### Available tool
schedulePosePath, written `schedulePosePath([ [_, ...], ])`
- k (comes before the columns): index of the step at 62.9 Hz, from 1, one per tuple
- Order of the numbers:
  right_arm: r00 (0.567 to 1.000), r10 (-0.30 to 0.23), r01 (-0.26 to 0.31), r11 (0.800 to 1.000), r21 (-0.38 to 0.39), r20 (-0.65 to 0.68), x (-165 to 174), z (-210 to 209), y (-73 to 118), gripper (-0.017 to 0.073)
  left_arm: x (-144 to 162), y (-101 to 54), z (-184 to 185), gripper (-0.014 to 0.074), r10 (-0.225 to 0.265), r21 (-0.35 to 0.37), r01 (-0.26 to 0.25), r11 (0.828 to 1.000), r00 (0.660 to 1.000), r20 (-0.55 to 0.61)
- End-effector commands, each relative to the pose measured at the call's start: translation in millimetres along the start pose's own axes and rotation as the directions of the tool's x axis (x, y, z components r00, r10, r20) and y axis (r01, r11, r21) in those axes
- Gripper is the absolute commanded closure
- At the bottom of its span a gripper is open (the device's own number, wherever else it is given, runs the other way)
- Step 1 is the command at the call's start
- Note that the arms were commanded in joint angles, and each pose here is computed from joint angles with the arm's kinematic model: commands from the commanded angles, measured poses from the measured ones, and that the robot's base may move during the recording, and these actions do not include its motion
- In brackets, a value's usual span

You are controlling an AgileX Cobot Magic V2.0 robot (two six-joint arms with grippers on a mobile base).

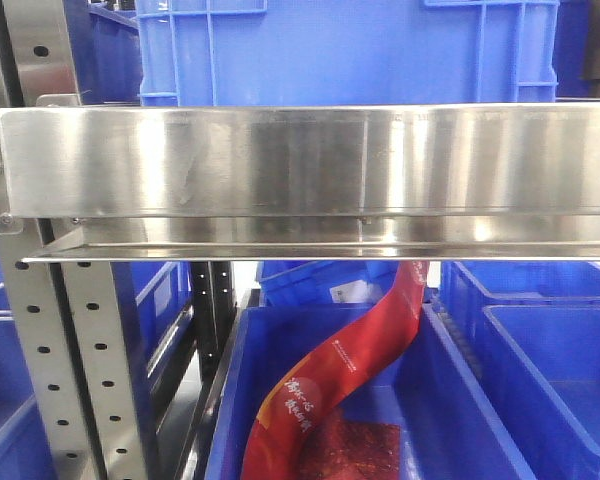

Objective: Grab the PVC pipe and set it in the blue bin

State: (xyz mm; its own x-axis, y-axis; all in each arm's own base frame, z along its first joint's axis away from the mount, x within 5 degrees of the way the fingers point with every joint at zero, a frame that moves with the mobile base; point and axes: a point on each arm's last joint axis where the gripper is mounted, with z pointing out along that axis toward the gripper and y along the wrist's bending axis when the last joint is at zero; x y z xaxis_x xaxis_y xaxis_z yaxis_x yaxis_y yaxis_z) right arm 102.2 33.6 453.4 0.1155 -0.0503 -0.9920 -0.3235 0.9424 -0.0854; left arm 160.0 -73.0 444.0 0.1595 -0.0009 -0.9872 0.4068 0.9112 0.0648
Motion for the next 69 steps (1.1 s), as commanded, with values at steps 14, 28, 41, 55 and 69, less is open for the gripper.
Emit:
schedulePosePath([
  [14,1.000,-0.010,0.012,0.996,0.086,-0.026,21.0,-20.8,-3.5,0.0715,6.1,13.1,-38.7,0.0704,0.002,-0.091,-0.005,0.996,0.999,-0.039],
  [28,0.998,-0.013,0.021,0.988,0.153,-0.055,37.8,-29.9,-6.2,0.0715,13.0,18.7,-55.1,0.0704,0.008,-0.151,-0.015,0.988,0.999,-0.049],
  [41,0.999,0.025,-0.017,0.984,0.177,-0.038,55.3,-42.2,-3.3,0.0715,38.2,17.3,-67.6,0.0704,-0.041,-0.166,0.027,0.986,0.996,-0.084],
  [55,0.999,0.051,-0.048,0.979,0.197,-0.010,87.8,-58.1,1.8,0.0715,64.1,13.8,-82.1,0.0704,-0.045,-0.168,0.027,0.985,0.994,-0.102],
  [69,0.999,0.041,-0.045,0.980,0.193,0.026,101.4,-76.3,8.7,0.0715,83.4,10.1,-96.9,0.0704,-0.072,-0.169,0.055,0.984,0.993,-0.094],
])
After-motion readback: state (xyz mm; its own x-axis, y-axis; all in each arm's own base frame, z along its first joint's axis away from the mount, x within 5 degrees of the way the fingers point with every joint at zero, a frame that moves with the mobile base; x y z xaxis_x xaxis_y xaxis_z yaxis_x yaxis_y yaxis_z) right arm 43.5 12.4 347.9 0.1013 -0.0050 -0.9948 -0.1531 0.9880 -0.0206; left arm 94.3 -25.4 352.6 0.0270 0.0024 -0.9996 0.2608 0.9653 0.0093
